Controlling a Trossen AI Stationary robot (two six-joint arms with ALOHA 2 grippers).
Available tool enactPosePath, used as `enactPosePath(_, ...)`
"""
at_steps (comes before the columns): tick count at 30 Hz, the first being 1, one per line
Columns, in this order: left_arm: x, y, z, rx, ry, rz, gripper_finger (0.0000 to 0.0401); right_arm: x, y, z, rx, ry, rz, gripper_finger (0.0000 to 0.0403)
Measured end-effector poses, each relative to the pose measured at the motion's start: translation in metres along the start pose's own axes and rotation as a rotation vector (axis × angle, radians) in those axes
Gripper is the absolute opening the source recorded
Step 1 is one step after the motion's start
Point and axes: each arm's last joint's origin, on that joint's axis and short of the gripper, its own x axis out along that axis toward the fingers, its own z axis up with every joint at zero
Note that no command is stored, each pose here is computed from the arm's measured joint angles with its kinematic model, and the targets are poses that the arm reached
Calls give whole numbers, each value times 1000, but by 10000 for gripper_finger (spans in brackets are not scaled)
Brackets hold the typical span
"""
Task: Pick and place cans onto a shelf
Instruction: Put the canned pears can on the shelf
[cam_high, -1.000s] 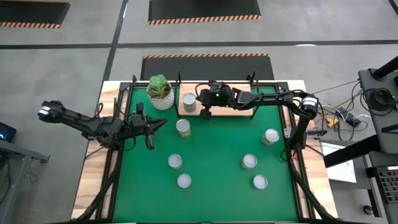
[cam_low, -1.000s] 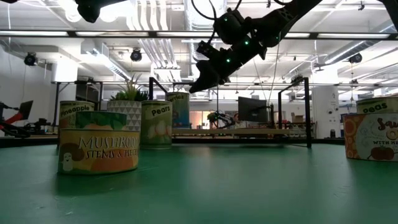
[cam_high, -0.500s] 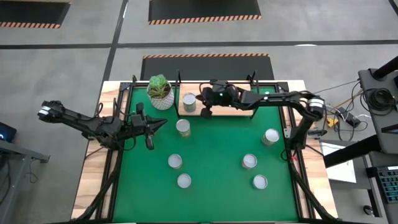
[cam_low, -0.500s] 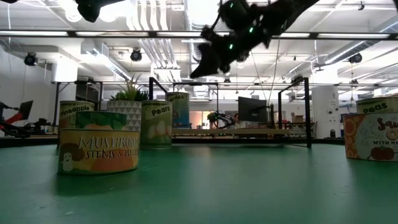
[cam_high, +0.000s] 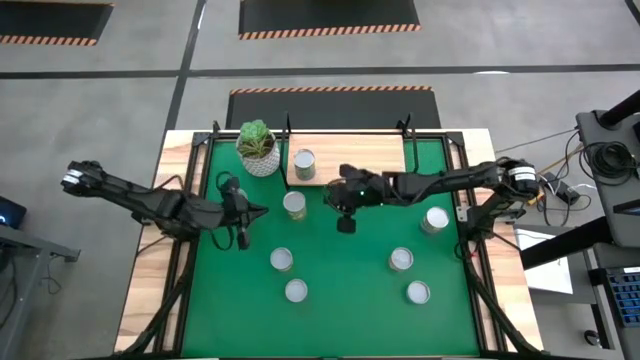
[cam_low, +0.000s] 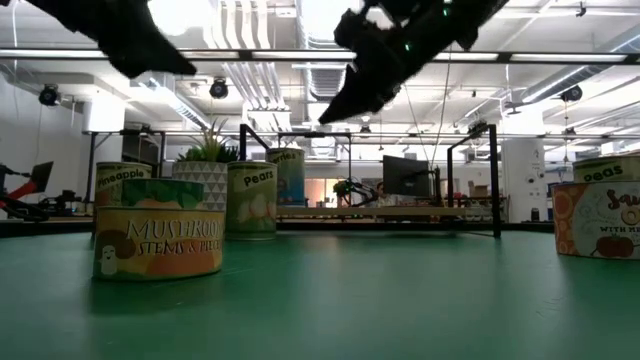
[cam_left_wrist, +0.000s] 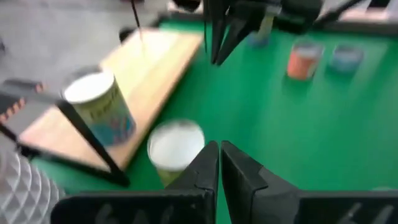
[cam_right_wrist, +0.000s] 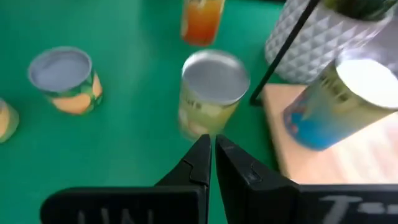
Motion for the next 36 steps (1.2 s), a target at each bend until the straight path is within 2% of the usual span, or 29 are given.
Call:
enactPosePath(6,24,-11,-14,48,167,-45,0,28,4,-25,32,-18,-3,13)
enactPosePath(11,46,-9,-24,87,301,27,0,49,5,-35,35,9,-3,13)
enactPosePath(16,64,-4,-20,81,351,88,0,62,3,-33,49,15,-8,32)
enactPosePath(19,72,-3,-19,86,373,108,0,66,-2,-32,70,30,-16,69)
enactPosePath(24,80,-3,-23,106,407,141,0,69,-10,-28,106,15,-43,162)
enactPosePath(31,87,4,-24,112,414,215,0,83,-10,-31,65,26,-37,291)
enactPosePath(36,93,7,-26,118,420,228,0,97,-9,-32,34,42,-25,349)
